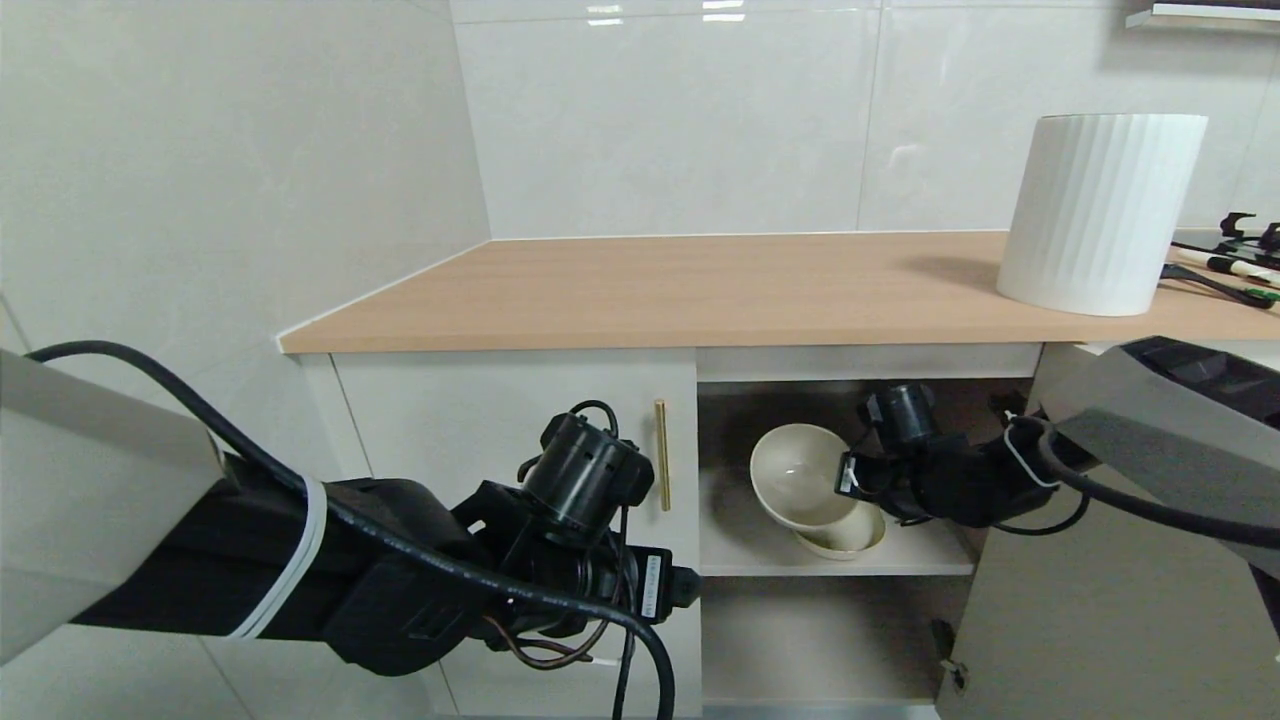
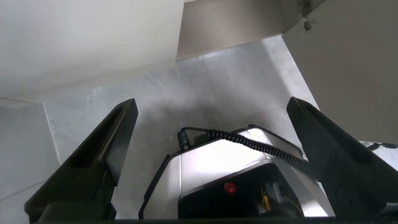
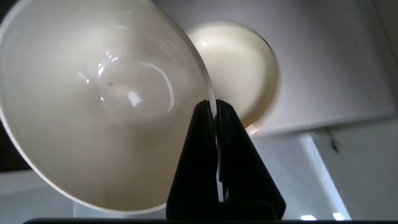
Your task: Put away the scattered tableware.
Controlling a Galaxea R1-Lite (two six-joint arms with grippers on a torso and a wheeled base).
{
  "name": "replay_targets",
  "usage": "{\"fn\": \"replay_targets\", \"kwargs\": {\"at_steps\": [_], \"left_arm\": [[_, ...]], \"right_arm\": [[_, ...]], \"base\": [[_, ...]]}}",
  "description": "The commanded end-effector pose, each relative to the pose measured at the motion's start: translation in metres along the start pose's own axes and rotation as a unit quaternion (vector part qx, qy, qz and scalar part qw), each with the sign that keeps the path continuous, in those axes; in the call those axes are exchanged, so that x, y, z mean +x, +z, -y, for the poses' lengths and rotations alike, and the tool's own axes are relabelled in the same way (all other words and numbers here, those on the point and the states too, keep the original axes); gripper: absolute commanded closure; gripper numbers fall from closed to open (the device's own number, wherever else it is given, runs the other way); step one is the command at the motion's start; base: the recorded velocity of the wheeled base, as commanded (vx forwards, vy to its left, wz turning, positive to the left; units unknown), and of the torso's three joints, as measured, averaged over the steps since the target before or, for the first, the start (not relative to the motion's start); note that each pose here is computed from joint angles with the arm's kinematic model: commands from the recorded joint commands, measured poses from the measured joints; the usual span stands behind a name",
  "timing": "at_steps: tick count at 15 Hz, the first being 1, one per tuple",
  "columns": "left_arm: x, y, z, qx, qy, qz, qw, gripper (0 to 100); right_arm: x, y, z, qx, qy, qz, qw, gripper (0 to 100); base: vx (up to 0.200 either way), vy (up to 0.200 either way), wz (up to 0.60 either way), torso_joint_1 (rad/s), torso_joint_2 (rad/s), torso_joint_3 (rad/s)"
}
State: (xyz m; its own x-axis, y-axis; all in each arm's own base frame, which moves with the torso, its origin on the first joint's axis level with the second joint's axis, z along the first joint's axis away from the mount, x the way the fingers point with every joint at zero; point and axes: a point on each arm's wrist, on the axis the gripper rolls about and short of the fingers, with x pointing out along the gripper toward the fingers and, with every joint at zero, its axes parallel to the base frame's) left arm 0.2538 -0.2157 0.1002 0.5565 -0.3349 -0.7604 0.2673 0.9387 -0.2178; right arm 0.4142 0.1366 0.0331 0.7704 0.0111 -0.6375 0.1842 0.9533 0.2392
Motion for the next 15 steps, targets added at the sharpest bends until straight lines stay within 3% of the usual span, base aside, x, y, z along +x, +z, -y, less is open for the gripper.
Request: {"fn": "replay_targets", "kwargs": {"at_steps": [1,15], "left_arm": [[-0.001,0.001,0.0,-0.001,0.0,0.002,1.0,0],[-0.001,0.001,0.0,-0.002,0.0,0.002,1.0,0]], "right_arm": [[0.011,-0.003,0.006,0.003,-0.007,-0.002,1.0,100],[0.052,-0.001,0.027,0.015,-0.049,0.009,0.999,100]], "base": [[0.0,0.0,0.0,0.0,0.0,0.0],[0.0,0.0,0.0,0.0,0.0,0.0]]}}
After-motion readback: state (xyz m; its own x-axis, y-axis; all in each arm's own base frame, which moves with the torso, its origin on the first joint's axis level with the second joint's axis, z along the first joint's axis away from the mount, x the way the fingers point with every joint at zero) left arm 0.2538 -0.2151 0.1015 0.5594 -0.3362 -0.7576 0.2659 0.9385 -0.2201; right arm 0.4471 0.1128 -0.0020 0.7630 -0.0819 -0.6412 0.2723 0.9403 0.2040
